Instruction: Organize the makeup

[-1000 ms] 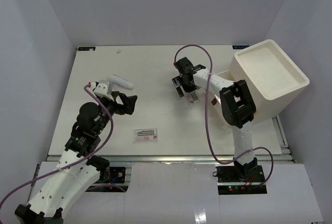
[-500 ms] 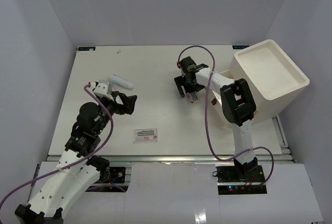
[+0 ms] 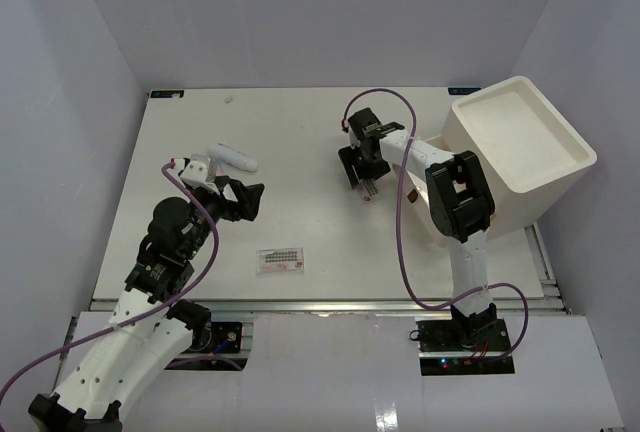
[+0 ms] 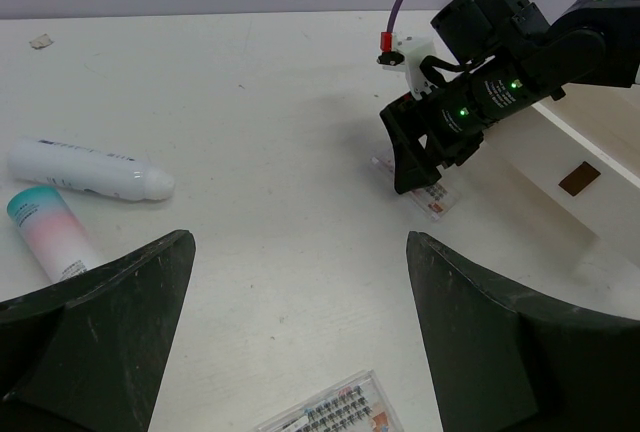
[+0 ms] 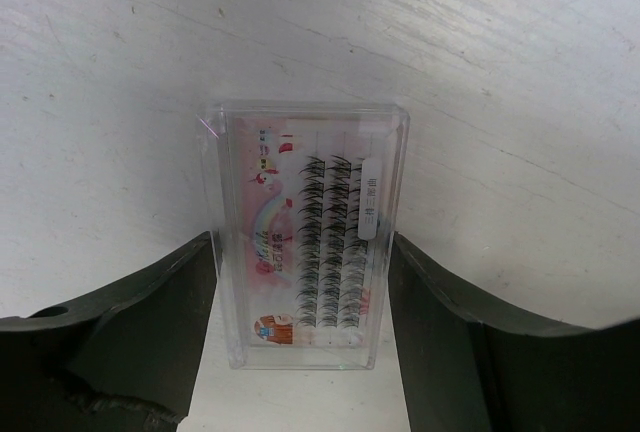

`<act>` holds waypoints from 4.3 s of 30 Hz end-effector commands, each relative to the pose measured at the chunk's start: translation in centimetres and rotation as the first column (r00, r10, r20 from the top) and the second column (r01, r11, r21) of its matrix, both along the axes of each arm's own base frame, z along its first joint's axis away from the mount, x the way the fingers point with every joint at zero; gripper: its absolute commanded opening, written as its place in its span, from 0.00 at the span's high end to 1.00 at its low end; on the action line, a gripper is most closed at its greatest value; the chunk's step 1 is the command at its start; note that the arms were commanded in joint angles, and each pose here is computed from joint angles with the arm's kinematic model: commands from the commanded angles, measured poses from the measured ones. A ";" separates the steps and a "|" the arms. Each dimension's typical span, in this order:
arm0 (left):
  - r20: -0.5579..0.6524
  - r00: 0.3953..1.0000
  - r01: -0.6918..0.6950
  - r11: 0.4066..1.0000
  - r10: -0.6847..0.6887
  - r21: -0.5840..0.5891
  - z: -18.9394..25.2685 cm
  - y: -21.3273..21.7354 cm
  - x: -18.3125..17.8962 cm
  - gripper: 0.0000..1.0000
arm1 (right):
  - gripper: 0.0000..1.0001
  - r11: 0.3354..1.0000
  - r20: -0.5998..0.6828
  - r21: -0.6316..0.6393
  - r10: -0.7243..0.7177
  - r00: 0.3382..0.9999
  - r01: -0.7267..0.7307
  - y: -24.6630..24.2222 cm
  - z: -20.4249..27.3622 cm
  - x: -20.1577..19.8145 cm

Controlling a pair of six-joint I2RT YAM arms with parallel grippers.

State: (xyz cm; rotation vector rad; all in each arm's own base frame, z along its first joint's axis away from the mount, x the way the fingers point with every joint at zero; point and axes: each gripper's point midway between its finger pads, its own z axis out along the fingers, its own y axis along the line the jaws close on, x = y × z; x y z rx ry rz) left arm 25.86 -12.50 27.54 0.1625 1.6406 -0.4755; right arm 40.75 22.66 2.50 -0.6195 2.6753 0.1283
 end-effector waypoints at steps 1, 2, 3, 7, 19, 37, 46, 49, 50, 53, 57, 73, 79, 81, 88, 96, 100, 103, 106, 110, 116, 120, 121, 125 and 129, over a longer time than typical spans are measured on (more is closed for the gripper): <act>0.020 1.000 -0.009 1.000 0.009 0.001 0.4 0.2 -0.1 0.02 | 0.69 0.991 -0.011 0.075 0.112 0.994 -0.111 1.7 1.5 -0.9; 0.019 1.000 -0.007 1.000 0.007 0.001 0.4 0.2 -0.1 0.02 | 0.74 0.984 -0.005 0.095 0.150 0.989 -0.149 2.3 2.1 -1.2; 0.019 1.000 -0.005 1.000 0.005 0.001 0.4 0.1 -0.1 0.02 | 0.79 0.979 0.005 0.111 0.173 0.985 -0.172 2.6 2.8 -1.3; 0.019 1.000 0.010 1.000 -0.010 0.004 0.3 -0.1 -0.1 0.02 | 0.88 0.855 0.051 0.288 0.437 0.898 -0.432 6.3 7.4 -4.7; 0.020 0.999 0.029 1.000 -0.029 0.007 0.2 -0.4 -0.3 0.02 | 0.90 0.609 0.375 0.328 0.618 0.691 -0.722 4.9 22.1 -9.6; 0.005 0.993 0.115 0.993 -0.115 0.014 -0.2 -1.8 -0.7 0.02 | 0.59 0.983 0.414 -0.043 0.182 0.892 -0.181 -14.8 17.9 -3.5; -0.007 0.991 0.133 0.991 -0.133 0.018 -0.7 -2.2 -0.7 0.02 | 0.17 0.985 0.403 -0.057 0.173 0.899 -0.164 -15.1 17.2 -2.7; -0.022 0.988 0.156 0.988 -0.156 0.020 -1.1 -2.6 -0.7 0.02 | 0.14 0.982 0.420 -0.025 0.181 0.889 -0.188 -14.4 18.6 -3.2; -0.029 0.987 0.161 0.987 -0.160 0.018 -1.2 -2.7 -0.6 0.02 | 0.13 0.979 0.430 -0.009 0.187 0.883 -0.203 -14.0 19.2 -3.2; -0.059 0.982 0.181 0.983 -0.181 0.004 -1.6 -3.2 -0.7 0.02 | 0.12 0.969 0.449 0.029 0.206 0.869 -0.244 -13.1 20.7 -3.8; -0.144 0.960 0.234 0.970 -0.241 -0.068 -2.6 -4.6 -1.2 0.02 | 0.08 0.870 0.484 0.133 0.361 0.797 -0.475 -9.5 22.0 -6.9; -0.937 0.346 -0.468 0.874 0.043 -0.133 -17.3 -2.7 -6.7 0.02 | 0.10 0.497 0.595 0.350 0.536 0.598 -0.794 -2.7 19.5 -15.4; -0.999 0.024 -0.632 0.775 0.029 0.007 -20.6 -3.7 -9.6 0.02 | 0.10 0.502 0.603 0.350 0.525 0.601 -0.791 -2.9 18.9 -15.8; -0.999 -0.030 -0.684 0.729 0.026 0.040 -21.0 -4.1 -10.2 0.02 | 0.10 0.507 0.611 0.337 0.524 0.594 -0.793 -3.0 19.0 -15.8; -0.989 -0.115 -0.727 0.670 0.097 0.150 -22.5 -4.9 -10.5 0.02 | 0.10 0.513 0.628 0.315 0.518 0.581 -0.798 -3.3 19.1 -16.1; -0.979 -0.131 -0.746 0.634 0.158 0.202 -24.4 -5.1 -8.4 0.02 | 0.10 0.503 0.646 0.304 0.516 0.563 -0.809 -3.5 19.4 -16.7; -0.980 -0.103 -0.759 0.624 0.168 0.187 -24.4 -5.1 -6.9 0.02 | 0.10 0.496 0.650 0.303 0.516 0.557 -0.814 -3.5 19.5 -17.0; -0.981 -0.097 -0.765 0.618 0.170 0.182 -24.6 -5.2 -6.4 0.02 | 0.10 0.494 0.650 0.303 0.518 0.555 -0.815 -3.5 19.4 -17.1; -0.983 -0.089 -0.771 0.613 0.163 0.171 -24.5 -5.3 -6.0 0.02 | 0.10 0.492 0.645 0.310 0.521 0.560 -0.814 -3.5 19.2 -17.1; -0.981 -0.044 -0.793 0.590 0.189 0.150 -24.2 -4.7 -4.9 0.02 | 0.10 0.487 0.641 0.315 0.523 0.561 -0.814 -3.4 19.1 -17.2; -0.987 0.004 -0.805 0.585 0.163 0.093 -23.1 -5.1 -3.5 0.02 | 0.10 0.487 0.633 0.323 0.527 0.568 -0.811 -3.4 18.8 -17.1; -0.985 0.032 -0.815 0.576 0.168 0.072 -22.6 -5.0 -2.8 0.02 | 0.10 0.485 0.627 0.329 0.530 0.571 -0.811 -3.4 18.6 -17.1; -0.985 0.025 -0.817 0.572 0.169 0.077 -22.7 -4.9 -2.8 0.02 | 0.10 0.484 0.626 0.331 0.530 0.572 -0.810 -3.4 18.6 -17.1; -0.987 -0.009 -0.811 0.576 0.161 0.101 -23.8 -5.2 -2.8 0.02 | 0.10 0.484 0.623 0.334 0.531 0.574 -0.809 -3.4 18.5 -17.2; -0.987 -0.020 -0.808 0.579 0.161 0.111 -24.6 -5.4 -2.5 0.02 | 0.10 0.481 0.619 0.341 0.532 0.578 -0.808 -3.3 18.4 -17.2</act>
